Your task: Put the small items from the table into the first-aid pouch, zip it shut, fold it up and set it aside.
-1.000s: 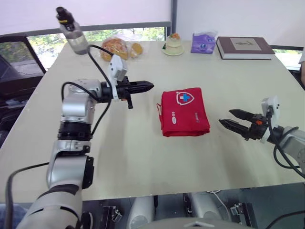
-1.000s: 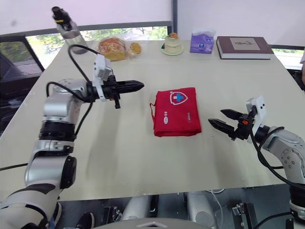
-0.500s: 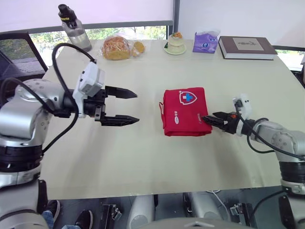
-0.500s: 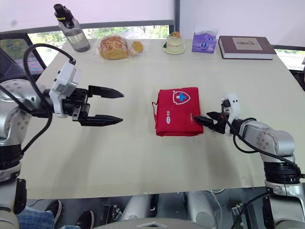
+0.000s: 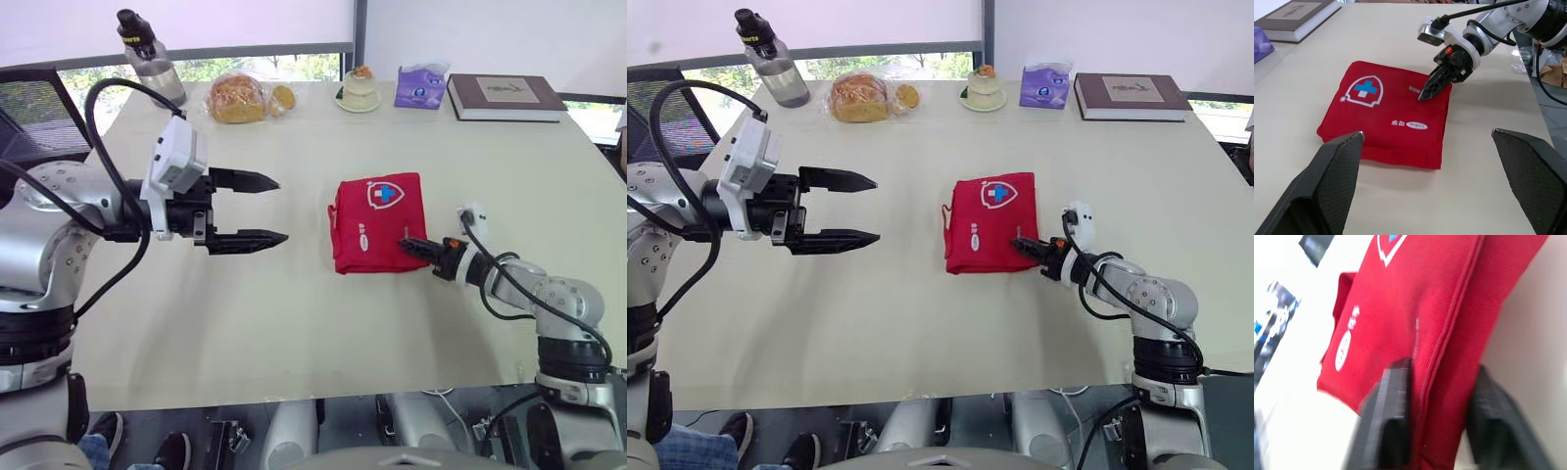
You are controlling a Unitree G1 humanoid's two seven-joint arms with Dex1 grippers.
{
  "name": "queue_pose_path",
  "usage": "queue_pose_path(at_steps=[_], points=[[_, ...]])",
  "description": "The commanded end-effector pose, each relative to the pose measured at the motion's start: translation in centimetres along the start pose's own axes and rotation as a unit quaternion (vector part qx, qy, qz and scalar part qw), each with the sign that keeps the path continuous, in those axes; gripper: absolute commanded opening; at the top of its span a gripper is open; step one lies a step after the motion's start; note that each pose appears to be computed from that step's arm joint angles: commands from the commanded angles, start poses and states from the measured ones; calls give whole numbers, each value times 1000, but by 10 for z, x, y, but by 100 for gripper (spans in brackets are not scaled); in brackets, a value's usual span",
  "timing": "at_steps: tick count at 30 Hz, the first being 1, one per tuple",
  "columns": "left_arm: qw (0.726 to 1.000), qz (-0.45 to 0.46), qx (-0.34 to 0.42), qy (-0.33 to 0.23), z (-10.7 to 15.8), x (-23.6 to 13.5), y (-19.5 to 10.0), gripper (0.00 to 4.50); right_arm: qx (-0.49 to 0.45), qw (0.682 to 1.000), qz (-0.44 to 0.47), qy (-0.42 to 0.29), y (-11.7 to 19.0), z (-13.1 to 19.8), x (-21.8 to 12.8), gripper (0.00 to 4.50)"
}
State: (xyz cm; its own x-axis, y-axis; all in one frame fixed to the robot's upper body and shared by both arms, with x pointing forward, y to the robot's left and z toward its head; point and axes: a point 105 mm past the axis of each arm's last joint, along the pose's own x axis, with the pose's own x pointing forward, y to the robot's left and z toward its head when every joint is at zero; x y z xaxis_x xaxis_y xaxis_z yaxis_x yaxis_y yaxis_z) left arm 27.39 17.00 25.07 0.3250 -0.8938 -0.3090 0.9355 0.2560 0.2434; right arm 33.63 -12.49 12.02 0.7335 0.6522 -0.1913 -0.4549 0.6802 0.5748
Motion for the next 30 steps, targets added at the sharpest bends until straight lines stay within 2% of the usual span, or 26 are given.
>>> queue_pose_path(at_steps=[1,6,9,15,21,24,27,29,30], points=[[999,5,15,-31,11,4,0,450,3,986,-79,-150,-17,53,-16,2],[998,19,11,-58,16,12,5,450,67,945,-182,-265,-40,80,-26,2],[997,22,11,-68,18,16,5,450,123,902,-249,-331,-57,91,-31,2],[995,30,12,-89,25,19,5,450,202,842,-309,-393,-70,93,-24,2],[994,48,9,-102,28,19,7,450,192,791,-369,-448,-88,94,-48,2],[992,63,1,-108,27,19,9,450,180,801,-366,-438,-92,91,-50,2],[992,65,-1,-105,23,21,8,450,175,846,-318,-391,-84,80,-36,2],[993,64,-3,-102,20,22,7,450,154,873,-293,-358,-78,74,-31,102],[993,62,-5,-103,20,22,6,450,147,884,-283,-343,-76,70,-31,116]])
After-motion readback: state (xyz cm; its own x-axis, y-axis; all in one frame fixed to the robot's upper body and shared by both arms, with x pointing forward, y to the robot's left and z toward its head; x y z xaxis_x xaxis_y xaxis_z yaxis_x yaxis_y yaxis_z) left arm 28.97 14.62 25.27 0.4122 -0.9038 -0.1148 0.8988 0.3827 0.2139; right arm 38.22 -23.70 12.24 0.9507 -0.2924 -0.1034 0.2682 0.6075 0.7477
